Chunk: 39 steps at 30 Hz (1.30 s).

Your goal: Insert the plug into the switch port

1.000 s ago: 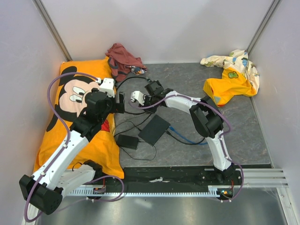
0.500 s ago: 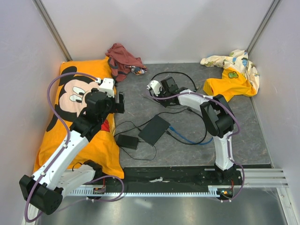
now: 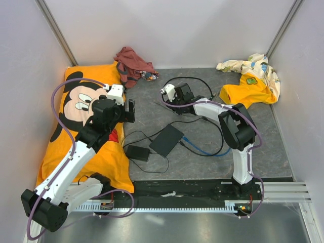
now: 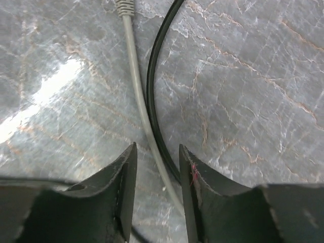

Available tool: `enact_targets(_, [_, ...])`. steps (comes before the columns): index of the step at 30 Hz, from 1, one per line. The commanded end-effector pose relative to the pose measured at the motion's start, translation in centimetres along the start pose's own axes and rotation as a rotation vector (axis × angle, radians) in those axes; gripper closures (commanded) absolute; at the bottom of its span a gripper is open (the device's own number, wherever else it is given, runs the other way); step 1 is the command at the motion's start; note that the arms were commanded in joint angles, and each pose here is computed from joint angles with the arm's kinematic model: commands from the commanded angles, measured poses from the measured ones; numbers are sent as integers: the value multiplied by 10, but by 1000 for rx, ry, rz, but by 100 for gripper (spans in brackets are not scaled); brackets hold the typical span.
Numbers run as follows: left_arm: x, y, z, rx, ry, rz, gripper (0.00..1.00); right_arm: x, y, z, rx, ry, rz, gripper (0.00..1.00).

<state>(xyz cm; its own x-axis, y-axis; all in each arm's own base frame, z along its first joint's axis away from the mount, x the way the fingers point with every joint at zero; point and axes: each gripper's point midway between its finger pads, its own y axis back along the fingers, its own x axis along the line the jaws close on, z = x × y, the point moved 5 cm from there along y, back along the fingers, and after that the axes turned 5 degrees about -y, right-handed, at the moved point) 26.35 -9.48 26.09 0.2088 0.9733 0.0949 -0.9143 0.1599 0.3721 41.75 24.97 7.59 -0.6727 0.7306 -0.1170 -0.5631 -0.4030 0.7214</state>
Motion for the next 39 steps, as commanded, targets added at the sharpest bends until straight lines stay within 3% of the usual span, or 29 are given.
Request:
enact_targets(1, [-1,0,7,-37,8,-21,1,7,26,33,-118,37,46,54])
enact_targets(17, [1,-2,5,-22,7,-15,1,26,-38,82,-229,141,213,54])
enact_targets(29, [1,-3,5,-23,11,-22,1,31,-74,64,-142,144,189,57])
enact_targets(34, [1,-2,4,-23,15,-25,1,28,-81,55,-113,138,158,66])
enact_targets(39, [0,-1,6,-29,19,-34,1,24,-86,46,-77,135,114,69])
